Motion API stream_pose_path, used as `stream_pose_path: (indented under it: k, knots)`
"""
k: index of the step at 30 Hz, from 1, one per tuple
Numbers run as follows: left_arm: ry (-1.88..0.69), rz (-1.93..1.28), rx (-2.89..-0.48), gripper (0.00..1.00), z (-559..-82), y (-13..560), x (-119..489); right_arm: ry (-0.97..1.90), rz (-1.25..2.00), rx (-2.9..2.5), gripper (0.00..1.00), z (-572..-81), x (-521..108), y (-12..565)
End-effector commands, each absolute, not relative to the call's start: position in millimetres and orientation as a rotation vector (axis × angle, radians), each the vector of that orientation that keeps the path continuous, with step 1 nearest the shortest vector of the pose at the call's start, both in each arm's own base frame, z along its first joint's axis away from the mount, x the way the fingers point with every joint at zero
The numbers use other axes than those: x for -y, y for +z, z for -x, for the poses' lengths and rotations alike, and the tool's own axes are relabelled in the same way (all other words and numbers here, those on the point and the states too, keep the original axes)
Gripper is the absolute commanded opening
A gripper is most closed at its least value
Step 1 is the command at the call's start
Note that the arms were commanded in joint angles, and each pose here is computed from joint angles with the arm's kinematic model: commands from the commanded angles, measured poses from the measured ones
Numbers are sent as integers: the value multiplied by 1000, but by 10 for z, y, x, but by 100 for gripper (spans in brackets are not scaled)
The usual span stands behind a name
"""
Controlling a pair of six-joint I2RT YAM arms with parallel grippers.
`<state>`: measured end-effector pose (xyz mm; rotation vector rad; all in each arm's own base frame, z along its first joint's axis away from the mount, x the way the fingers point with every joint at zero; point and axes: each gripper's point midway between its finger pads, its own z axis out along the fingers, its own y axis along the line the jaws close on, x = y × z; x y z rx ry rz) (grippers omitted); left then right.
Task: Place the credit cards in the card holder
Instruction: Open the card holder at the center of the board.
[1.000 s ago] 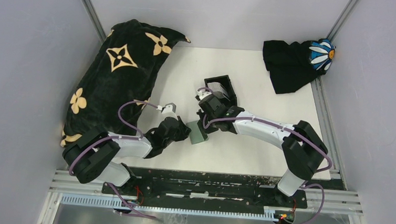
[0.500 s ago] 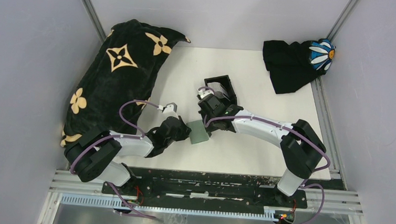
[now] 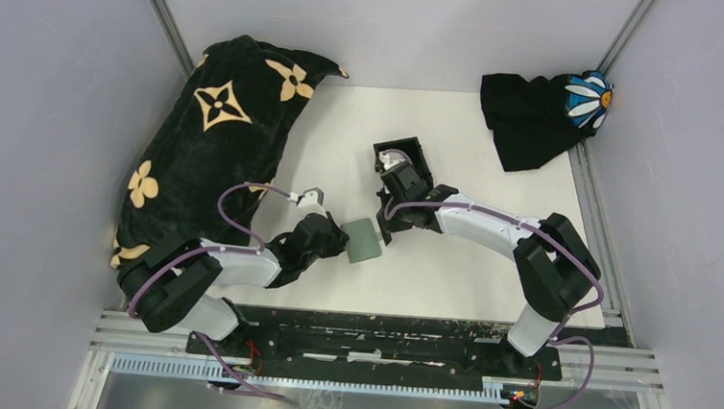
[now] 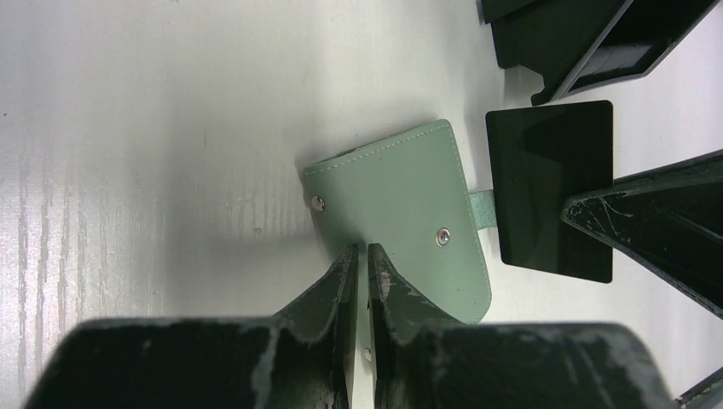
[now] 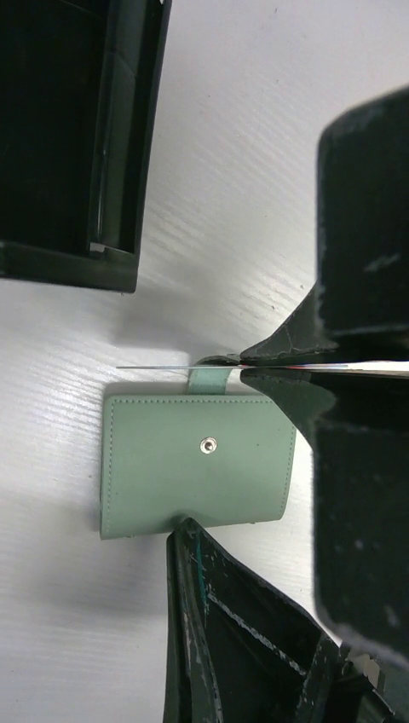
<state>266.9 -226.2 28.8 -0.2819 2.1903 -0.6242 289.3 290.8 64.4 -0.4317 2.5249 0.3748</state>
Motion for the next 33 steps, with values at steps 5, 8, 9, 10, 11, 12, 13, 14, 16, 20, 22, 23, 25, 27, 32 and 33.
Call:
stream_pose_path:
  k: [5, 8, 9, 10, 11, 12, 13, 14, 16, 20, 22, 23, 25, 27, 32, 33]
  knots:
    - [-539, 274, -2178, 16, -2685, 262, 2121, 578, 329, -2535, 1, -2963, -3014, 577]
    - [-533, 275, -2180, 16, -2678, 252, 2111, 643, 287, -2546, 1, -2982, -3017, 544]
    - [-532, 278, -2179, 16, -2679, 252, 2104, 668, 273, -2548, 1, -2986, -3024, 538]
    - [-527, 280, -2180, 16, -2677, 245, 2093, 691, 258, -2551, 1, -2991, -3021, 528]
    - [-526, 282, -2181, 16, -2673, 243, 2086, 712, 247, -2554, 1, -2984, -3027, 517]
    - [-525, 284, -2179, 16, -2671, 248, 2080, 732, 234, -2556, 1, -2982, -3030, 513]
    - [-523, 286, -2178, 16, -2666, 251, 2070, 742, 227, -2556, 1, -2984, -3025, 512]
    - [-519, 289, -2176, 16, -2661, 249, 2055, 756, 221, -2558, 1, -2975, -3027, 507]
    - [-515, 293, -2174, 16, -2652, 255, 2036, 776, 205, -2557, 1, -2981, -3022, 511]
    - [-507, 297, -2168, 16, -2648, 269, 2009, 807, 181, -2554, 1, -2985, -3016, 520]
    - [-501, 297, -2173, 16, -2641, 253, 1999, 812, 176, -2550, 1, -2986, -3010, 536]
    - [-501, 299, -2174, 16, -2640, 246, 1999, 819, 172, -2547, 1, -2987, -3011, 549]
    - [-497, 299, -2182, 16, -2632, 215, 1998, 828, 170, -2544, 1, -2975, -3010, 568]
    - [-501, 298, -2186, 16, -2632, 199, 2010, 834, 166, -2539, 1, -2977, -3002, 589]
    - [-500, 296, -2198, 16, -2628, 160, 2024, 841, 159, -2534, 1, -2963, -2987, 618]
    - [-498, 295, -2199, 16, -2627, 155, 2021, 841, 158, -2531, 1, -2962, -2983, 630]
